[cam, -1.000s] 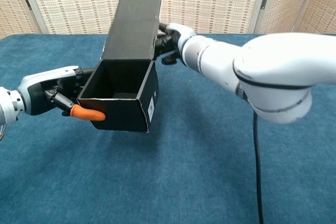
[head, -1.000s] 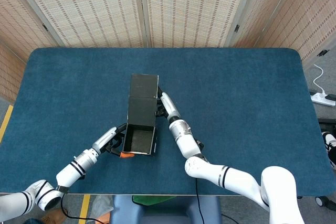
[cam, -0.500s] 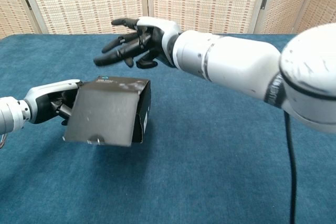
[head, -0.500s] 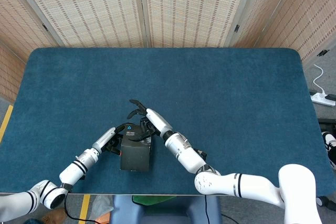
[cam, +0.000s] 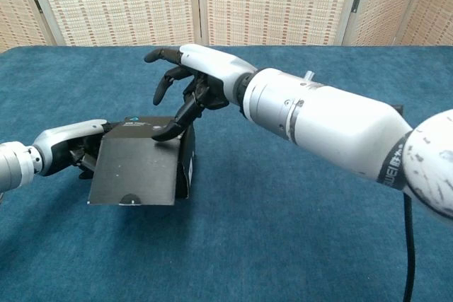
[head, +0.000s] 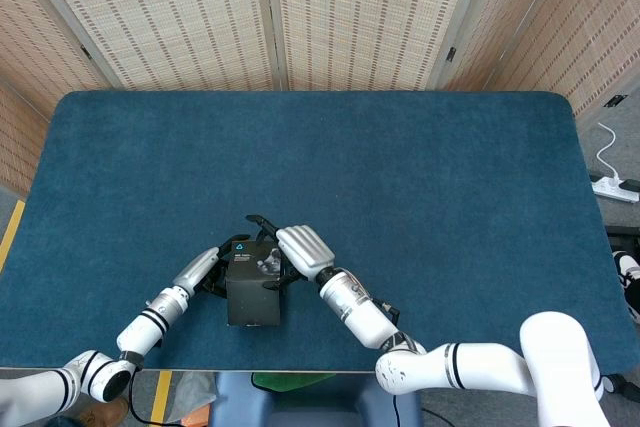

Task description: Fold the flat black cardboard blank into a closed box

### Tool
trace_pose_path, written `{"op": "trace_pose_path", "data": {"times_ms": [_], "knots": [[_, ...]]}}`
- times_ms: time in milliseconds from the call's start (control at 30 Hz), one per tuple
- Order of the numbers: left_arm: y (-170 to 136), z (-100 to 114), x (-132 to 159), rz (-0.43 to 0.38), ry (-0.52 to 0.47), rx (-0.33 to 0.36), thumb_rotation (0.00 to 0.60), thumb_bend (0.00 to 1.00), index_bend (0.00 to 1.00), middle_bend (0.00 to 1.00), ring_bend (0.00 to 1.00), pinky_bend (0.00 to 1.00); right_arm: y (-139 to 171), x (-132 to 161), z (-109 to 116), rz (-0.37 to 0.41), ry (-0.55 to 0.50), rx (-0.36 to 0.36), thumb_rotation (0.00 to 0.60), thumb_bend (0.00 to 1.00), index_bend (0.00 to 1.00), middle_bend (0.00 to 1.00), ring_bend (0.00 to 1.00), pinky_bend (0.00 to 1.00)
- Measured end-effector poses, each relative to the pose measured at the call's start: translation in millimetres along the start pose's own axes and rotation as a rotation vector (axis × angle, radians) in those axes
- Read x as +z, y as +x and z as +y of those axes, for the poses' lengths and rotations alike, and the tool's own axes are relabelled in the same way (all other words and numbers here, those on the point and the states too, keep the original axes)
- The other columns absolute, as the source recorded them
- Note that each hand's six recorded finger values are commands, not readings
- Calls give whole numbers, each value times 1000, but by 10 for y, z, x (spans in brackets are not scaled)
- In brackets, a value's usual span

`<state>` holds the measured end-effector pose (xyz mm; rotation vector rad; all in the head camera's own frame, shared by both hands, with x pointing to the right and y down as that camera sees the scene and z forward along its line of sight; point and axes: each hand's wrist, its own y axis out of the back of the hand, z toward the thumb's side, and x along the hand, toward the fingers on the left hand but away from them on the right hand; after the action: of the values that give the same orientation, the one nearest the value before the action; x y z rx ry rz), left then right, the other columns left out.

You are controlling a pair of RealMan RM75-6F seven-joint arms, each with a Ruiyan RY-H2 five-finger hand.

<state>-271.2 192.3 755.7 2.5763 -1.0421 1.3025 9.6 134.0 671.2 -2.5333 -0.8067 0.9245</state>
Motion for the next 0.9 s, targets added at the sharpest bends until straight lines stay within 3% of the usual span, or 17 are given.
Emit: {"op": "trace_pose_path", "data": {"times_ms": [400, 733, 900], "knots": [[-103, 28, 56, 20, 90, 25, 600, 193, 0, 88, 674, 824, 67, 38, -135, 18, 132, -31, 600, 0, 114, 322, 744, 1000], [-332, 388, 91, 41, 287, 73, 600, 195, 0, 18, 646, 816, 81, -20, -225, 18, 227, -40, 600, 0, 141, 318, 744, 1000], [-401, 534, 119, 59, 307, 89, 600, 194, 0, 15, 646, 817, 79, -79, -313, 32, 304, -48, 600, 0, 165, 319, 744, 1000]]}}
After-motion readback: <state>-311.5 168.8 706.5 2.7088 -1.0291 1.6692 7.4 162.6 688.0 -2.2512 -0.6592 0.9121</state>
